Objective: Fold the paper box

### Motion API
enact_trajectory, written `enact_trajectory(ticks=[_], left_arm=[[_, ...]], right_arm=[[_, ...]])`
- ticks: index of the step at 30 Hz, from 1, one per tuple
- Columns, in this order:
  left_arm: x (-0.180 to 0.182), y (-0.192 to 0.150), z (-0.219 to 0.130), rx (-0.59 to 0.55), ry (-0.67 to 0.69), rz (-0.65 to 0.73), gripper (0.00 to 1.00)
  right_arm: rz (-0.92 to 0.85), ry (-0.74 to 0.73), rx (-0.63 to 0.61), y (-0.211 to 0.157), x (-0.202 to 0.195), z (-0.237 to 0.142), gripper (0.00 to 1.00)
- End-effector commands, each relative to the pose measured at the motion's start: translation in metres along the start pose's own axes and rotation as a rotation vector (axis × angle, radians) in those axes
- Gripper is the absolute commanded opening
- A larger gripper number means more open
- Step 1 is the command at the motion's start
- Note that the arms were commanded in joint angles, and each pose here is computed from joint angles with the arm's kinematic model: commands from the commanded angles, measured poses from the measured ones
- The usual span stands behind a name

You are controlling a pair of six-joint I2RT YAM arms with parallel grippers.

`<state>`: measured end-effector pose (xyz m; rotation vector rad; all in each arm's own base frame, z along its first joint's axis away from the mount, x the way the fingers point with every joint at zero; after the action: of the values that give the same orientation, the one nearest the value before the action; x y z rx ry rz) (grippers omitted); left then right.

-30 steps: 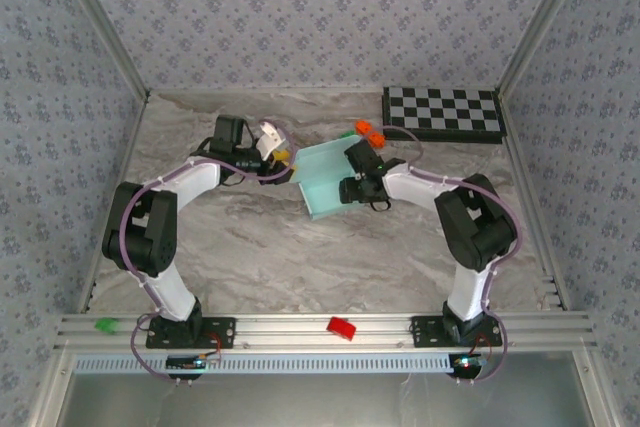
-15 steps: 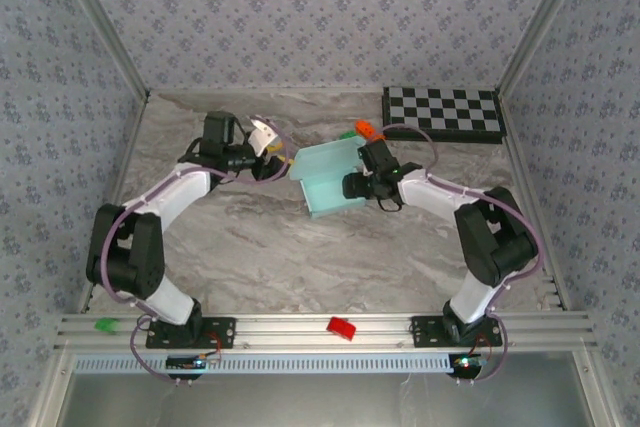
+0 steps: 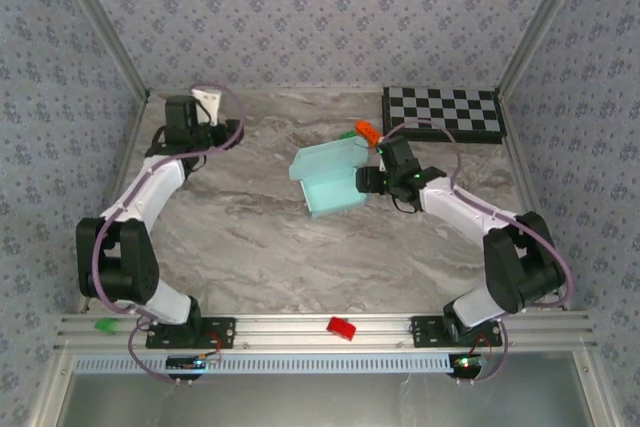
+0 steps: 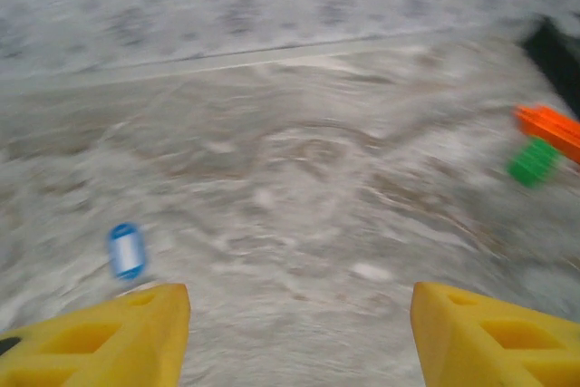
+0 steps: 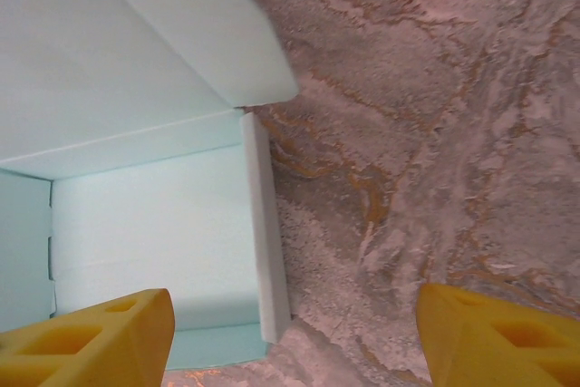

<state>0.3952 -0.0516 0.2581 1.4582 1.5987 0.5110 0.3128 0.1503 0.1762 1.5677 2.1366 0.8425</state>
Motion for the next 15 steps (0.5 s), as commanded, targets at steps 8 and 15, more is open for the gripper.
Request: enact_trajectory(ticks=[8,15], left_arm=[[0.084,-0.004,0.042,0.218,0.3,-0.362,0.62],[0.109,-0.009,0.084,0.344,0.286,-0.418,0.53]], right_arm=[[0.007,-0.047,0.013,-0.011,-0.017,-0.008,0.72],[0.015,-0.059,0.004,-0.013,-0.019,-0.012,0.72]])
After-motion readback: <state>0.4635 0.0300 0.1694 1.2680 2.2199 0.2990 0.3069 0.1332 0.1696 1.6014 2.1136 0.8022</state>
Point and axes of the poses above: each hand's point on the last joint's axis, 136 mm out from that joint toward the fingers, its own z axis out along the fingers, its own x axis along the line the jaws close on, y = z × x, the point moved 8 cm from there along -z, back along the fingers, and after that the axes turned 13 degrees about -z, right-handed, at the moved point
